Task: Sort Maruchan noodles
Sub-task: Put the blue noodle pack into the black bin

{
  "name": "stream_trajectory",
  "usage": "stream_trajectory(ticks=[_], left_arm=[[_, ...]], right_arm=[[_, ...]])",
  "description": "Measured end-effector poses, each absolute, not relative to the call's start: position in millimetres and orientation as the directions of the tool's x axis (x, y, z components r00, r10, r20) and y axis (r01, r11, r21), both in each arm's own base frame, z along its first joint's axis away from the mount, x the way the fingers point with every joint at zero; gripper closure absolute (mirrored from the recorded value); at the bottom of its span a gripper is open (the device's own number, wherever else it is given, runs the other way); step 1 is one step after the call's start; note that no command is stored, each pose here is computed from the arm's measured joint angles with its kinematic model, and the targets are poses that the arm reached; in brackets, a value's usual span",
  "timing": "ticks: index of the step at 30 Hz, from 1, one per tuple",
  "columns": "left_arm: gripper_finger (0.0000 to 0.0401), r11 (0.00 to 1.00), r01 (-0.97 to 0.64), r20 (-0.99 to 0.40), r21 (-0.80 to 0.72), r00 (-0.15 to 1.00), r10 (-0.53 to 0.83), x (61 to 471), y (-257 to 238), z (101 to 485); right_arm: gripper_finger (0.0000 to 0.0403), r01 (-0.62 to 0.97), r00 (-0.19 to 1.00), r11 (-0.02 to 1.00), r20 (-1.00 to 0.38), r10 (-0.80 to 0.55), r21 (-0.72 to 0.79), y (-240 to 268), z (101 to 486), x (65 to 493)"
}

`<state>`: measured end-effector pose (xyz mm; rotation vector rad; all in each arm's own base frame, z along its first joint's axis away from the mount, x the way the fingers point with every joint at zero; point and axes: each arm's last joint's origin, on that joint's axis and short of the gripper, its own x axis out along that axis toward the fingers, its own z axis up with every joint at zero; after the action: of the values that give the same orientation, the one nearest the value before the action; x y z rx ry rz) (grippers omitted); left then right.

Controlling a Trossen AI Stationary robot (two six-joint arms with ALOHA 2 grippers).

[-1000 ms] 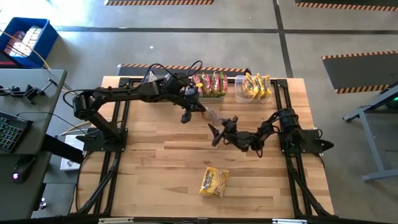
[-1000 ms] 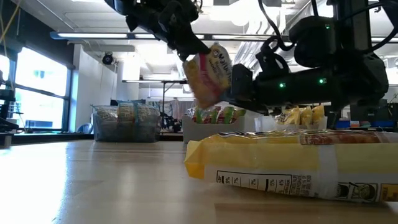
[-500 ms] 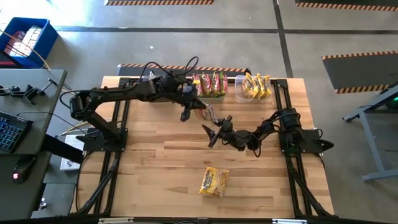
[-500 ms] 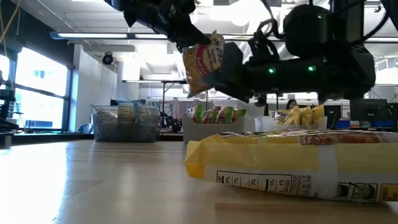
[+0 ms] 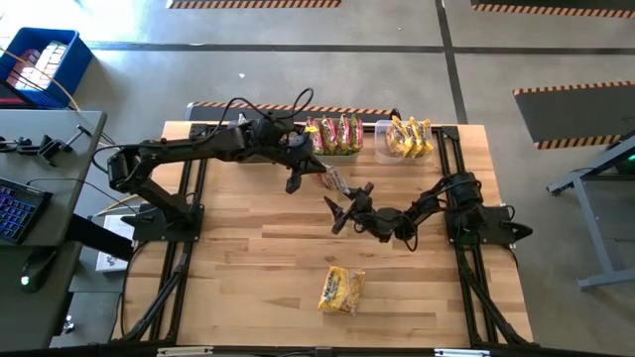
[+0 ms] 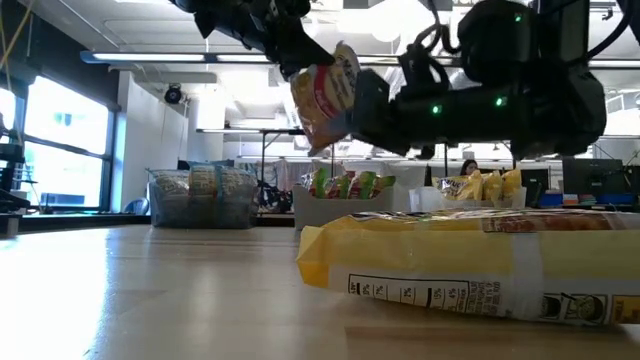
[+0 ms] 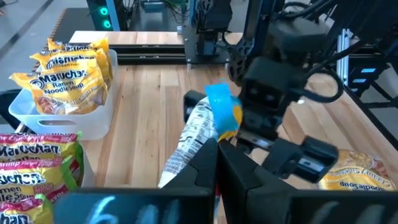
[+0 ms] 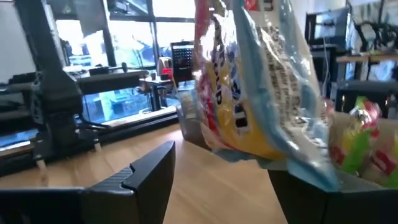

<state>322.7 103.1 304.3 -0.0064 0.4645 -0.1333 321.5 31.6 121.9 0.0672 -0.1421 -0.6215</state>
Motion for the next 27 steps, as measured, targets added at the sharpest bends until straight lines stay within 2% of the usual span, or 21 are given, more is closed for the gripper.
stream_trajectory(ticks=[7,16,27], left_arm=[[0.0401,0.991,0.128,-0.440,-0.034,0.889,-0.130,322.4,103.1,305.6],[0.0401,0.991,0.124,-0.448,-0.044,0.884,-0.131,321.2,102.3,305.4],[0.0401,0.990,0.137,-0.442,-0.039,0.886,-0.140,321.2,97.9,307.4]], right_arm=[[0.0167,0.641,0.755,0.766,0.137,-0.641,0.054,39.0,139.7,316.9],[0.0167,0.700,0.712,0.713,0.127,-0.691,-0.046,47.4,142.0,313.2],[0.0167,0.698,0.712,0.716,0.127,-0.691,-0.015,48.3,142.4,313.0]])
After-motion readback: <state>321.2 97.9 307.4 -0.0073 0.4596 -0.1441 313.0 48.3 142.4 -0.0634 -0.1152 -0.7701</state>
